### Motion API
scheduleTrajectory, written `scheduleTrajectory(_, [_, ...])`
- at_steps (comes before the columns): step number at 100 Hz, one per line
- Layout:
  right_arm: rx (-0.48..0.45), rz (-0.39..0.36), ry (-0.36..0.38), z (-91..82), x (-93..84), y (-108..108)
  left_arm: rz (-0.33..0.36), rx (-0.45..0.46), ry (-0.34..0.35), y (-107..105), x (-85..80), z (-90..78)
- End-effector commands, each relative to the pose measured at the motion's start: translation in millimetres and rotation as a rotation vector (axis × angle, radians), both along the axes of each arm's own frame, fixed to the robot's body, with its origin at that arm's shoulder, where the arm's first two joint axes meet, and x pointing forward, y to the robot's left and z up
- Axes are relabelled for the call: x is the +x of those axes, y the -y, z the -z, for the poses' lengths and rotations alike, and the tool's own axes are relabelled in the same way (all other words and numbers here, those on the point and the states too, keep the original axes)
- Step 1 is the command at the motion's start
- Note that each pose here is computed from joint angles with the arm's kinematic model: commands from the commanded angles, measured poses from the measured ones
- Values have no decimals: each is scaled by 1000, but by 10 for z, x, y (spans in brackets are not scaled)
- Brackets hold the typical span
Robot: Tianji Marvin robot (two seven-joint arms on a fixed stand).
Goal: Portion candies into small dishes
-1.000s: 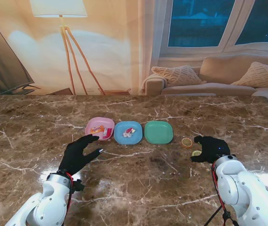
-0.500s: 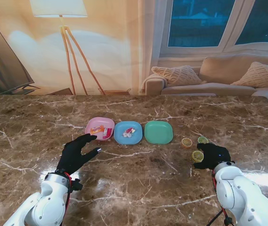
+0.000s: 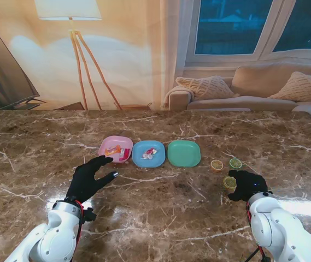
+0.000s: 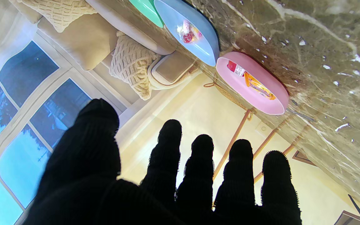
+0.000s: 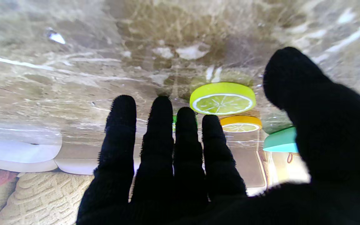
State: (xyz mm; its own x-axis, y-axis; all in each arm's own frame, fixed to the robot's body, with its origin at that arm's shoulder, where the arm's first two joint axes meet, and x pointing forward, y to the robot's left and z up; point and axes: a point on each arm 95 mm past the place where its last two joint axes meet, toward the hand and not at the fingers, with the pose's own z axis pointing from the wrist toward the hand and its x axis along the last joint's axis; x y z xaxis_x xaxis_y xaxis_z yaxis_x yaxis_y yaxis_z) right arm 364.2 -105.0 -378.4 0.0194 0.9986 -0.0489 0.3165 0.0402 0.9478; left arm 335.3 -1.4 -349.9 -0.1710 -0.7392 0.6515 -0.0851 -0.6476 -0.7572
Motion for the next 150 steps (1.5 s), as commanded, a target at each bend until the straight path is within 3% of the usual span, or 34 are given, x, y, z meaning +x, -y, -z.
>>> scheduleTrajectory(1, [6,-4,-33,102,-103,-27,2,1,-9,15,-27,39])
scheduleTrajectory(39, [7,-48,30,92,-138,-131,2,1,-10,19,-35,43])
scheduleTrajectory(73, [-81,-81,-20,44,-20,-140,3,-2,-14,20,-29,49])
scheduleTrajectory(124, [-138,-101,-53,293,-98,-144,-1,-6,-18,4,-29,54])
scheduleTrajectory(150, [-81,-112,-32,470,-138,-151,-6,-17,-17,2,-37,57])
